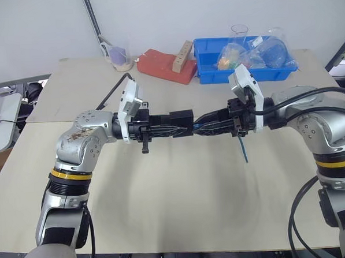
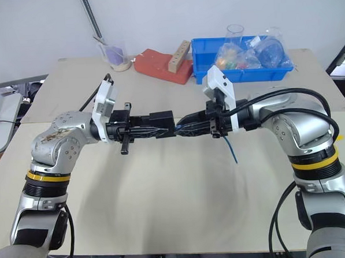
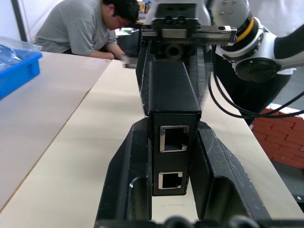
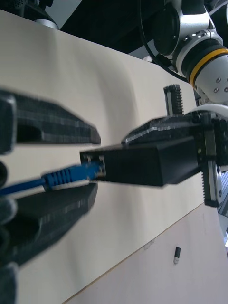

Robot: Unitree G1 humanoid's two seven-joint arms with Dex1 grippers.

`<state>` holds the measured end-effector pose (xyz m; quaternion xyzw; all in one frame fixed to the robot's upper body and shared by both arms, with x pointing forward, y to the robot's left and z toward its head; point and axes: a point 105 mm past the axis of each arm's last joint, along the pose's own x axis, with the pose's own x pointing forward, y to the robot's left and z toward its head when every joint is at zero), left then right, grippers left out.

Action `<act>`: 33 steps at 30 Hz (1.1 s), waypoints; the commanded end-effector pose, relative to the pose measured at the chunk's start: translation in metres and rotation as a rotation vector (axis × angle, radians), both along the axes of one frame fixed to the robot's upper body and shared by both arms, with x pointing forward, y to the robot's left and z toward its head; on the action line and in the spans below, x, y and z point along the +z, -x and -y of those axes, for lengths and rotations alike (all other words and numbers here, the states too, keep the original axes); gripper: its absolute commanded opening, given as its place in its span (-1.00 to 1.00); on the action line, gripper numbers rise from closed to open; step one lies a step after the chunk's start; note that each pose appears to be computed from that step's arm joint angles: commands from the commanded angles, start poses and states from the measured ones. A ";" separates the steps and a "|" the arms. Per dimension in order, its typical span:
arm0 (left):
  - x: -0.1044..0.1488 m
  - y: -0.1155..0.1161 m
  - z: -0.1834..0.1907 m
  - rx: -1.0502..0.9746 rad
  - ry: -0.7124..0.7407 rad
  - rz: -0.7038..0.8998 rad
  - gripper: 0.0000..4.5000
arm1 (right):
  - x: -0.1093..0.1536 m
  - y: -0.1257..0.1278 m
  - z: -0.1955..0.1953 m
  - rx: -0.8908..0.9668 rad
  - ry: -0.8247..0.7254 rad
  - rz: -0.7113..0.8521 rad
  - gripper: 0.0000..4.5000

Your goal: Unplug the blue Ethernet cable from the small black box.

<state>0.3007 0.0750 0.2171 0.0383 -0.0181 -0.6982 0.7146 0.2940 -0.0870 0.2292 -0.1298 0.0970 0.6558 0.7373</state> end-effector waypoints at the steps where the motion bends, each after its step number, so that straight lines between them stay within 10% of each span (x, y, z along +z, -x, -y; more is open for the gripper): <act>1: 0.010 0.007 0.005 -0.033 0.016 0.051 -0.75 | 0.009 0.002 -0.003 0.022 -0.009 0.033 -0.99; 23: 0.007 0.008 -0.033 0.083 -0.031 0.046 -0.75 | -0.019 0.009 0.046 -0.064 0.110 -0.031 -0.99; 33: -0.027 0.019 -0.052 0.302 -0.055 0.062 -0.75 | -0.089 -0.045 0.035 -0.413 0.115 0.055 -0.99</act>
